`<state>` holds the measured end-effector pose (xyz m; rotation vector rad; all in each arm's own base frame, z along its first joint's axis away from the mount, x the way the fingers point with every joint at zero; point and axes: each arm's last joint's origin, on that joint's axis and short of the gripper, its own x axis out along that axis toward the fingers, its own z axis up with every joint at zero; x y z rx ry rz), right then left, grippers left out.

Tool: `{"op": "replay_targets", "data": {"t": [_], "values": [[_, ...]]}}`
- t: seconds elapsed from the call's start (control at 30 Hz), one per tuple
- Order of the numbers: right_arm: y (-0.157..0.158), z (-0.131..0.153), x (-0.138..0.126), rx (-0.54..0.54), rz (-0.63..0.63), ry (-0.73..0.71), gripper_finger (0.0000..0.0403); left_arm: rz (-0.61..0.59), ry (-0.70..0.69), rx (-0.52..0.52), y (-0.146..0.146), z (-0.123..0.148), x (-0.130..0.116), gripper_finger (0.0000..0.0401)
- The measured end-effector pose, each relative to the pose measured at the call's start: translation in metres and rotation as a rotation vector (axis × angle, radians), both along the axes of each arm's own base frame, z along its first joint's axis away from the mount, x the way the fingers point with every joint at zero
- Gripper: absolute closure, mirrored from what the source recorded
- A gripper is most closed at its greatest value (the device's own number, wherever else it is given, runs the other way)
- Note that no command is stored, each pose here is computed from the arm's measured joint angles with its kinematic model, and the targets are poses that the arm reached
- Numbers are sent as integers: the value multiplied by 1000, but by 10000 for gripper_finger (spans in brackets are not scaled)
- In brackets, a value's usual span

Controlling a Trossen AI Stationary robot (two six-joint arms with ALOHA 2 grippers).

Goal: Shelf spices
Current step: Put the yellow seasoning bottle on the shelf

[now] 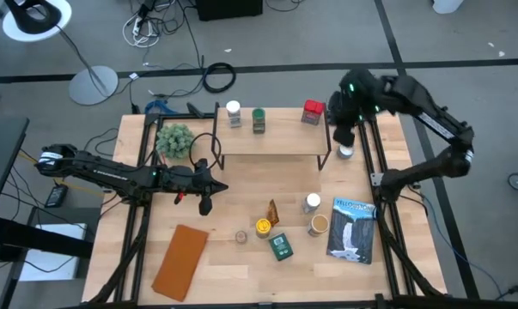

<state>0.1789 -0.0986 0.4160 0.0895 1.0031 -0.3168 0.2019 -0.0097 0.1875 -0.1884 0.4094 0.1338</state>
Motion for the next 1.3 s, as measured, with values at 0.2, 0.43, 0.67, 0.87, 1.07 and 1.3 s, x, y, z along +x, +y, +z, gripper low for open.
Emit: {"op": "replay_targets", "data": {"t": [0.2,0.43,0.67,0.87,1.07,1.3], "values": [[67,-16,12,18,92,-123,399,0,0,0,0,0,0,396],[128,-64,44,83,237,-198,400,0,0,0,0,0,0,396],[164,-103,74,70,344,-142,399,0,-22,-2,0,2,1,396],[176,-139,100,32,346,-17,400,0,-101,-8,0,9,3,396],[181,-169,117,34,327,81,394,0,-151,-11,0,14,5,396],[175,-172,122,167,73,45,391,0,-156,-11,0,14,5,396]]}}
